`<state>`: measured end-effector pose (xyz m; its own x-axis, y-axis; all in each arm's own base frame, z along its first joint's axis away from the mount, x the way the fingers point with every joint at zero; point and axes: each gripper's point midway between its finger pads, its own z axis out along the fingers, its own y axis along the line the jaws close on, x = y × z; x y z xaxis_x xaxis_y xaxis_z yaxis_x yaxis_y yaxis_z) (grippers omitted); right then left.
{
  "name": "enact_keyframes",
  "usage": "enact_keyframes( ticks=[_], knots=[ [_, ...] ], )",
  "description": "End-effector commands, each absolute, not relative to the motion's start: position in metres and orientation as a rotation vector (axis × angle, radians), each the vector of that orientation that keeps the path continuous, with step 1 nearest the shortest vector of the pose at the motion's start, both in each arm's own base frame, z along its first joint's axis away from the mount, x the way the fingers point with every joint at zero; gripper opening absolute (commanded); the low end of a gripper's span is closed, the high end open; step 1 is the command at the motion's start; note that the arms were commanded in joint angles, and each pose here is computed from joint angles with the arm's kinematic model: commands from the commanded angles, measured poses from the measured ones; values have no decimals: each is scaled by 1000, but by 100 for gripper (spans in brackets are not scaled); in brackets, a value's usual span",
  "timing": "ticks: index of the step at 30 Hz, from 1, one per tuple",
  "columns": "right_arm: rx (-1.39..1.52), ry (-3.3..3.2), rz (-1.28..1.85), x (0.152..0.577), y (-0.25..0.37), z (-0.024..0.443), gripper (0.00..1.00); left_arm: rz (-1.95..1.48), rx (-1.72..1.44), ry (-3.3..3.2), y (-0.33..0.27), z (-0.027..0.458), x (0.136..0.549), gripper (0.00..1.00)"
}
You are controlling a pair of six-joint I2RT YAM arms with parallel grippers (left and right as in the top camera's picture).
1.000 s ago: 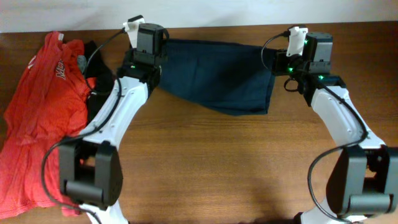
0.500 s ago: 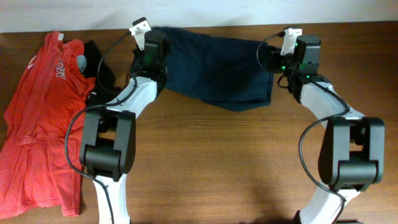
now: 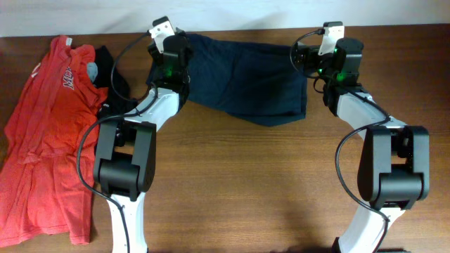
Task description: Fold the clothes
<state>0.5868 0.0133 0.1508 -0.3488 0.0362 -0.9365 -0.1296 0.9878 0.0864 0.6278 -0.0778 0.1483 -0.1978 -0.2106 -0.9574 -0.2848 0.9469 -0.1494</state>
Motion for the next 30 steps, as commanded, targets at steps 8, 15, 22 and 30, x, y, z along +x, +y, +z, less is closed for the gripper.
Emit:
enact_keyframes(
  ticks=[8,15,22,30],
  knots=[
    [-31,2040,241,576,18,129,99,177,-70,2095,-90,82,608,75],
    [-118,2105,420,559,45,121,99,220,-42,2140,-72,73,605,83],
    [-141,2213,505,540,63,102,99,127,5,2232,-57,47,602,76],
    [-54,2451,233,527,50,97,99,131,8,2269,-54,36,598,46]
  ],
)
